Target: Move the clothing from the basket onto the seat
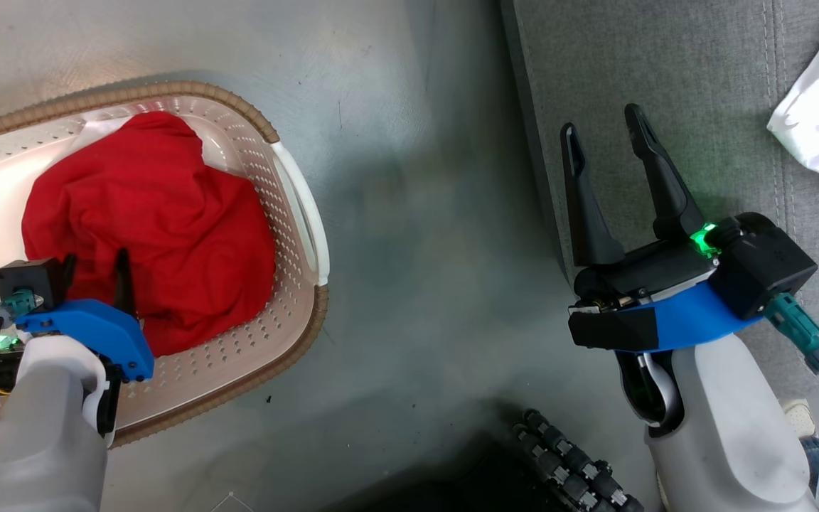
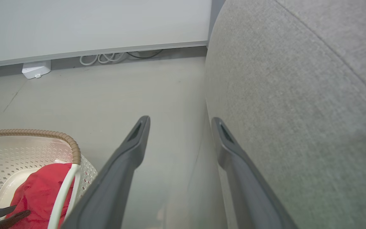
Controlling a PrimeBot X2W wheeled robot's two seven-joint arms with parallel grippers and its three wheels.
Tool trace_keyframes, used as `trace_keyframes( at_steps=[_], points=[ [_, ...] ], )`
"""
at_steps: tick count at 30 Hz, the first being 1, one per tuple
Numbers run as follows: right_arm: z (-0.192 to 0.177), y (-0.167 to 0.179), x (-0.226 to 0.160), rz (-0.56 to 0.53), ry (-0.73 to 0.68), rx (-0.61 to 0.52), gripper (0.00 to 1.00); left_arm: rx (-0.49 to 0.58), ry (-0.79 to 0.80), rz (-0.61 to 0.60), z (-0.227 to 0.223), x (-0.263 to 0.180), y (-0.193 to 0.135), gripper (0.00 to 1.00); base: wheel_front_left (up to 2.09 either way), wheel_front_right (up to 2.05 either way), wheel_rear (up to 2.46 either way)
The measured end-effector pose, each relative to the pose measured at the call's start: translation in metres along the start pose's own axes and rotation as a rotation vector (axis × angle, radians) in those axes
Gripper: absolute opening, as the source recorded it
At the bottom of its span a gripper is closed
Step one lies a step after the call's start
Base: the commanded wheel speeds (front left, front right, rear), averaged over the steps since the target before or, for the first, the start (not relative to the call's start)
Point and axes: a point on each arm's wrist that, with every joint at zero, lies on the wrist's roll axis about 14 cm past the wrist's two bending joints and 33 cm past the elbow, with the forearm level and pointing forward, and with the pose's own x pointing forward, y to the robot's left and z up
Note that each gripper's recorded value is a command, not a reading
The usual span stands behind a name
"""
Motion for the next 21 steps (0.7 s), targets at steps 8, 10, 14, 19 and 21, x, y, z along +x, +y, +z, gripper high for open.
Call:
trace_keyframes(
  at_steps=[8, 10, 14, 19, 21],
  points=[
    [-0.005, 0.000, 0.000, -0.002, 0.008, 0.009, 1.00, -0.047, 0.047, -0.028, -0.009, 0.004, -0.010, 1.00, 0.00, 0.00, 0.00],
    [-0.004, 0.000, -0.001, -0.003, 0.007, 0.010, 1.00, -0.042, 0.061, -0.039, -0.012, 0.004, -0.013, 0.10, 0.00, 0.00, 0.00],
    [-0.003, -0.001, -0.001, -0.007, 0.003, 0.010, 1.00, -0.035, 0.071, -0.055, -0.011, 0.005, -0.017, 0.00, 0.00, 0.00, 0.00],
    [-0.001, -0.001, -0.001, -0.006, -0.001, 0.010, 1.00, -0.035, 0.071, -0.062, -0.008, 0.005, -0.018, 0.00, 0.00, 0.00, 0.00],
    [0.000, -0.001, -0.001, -0.005, -0.003, 0.010, 1.00, -0.032, 0.064, -0.063, -0.006, 0.005, -0.018, 0.00, 0.00, 0.00, 0.00]
  ],
)
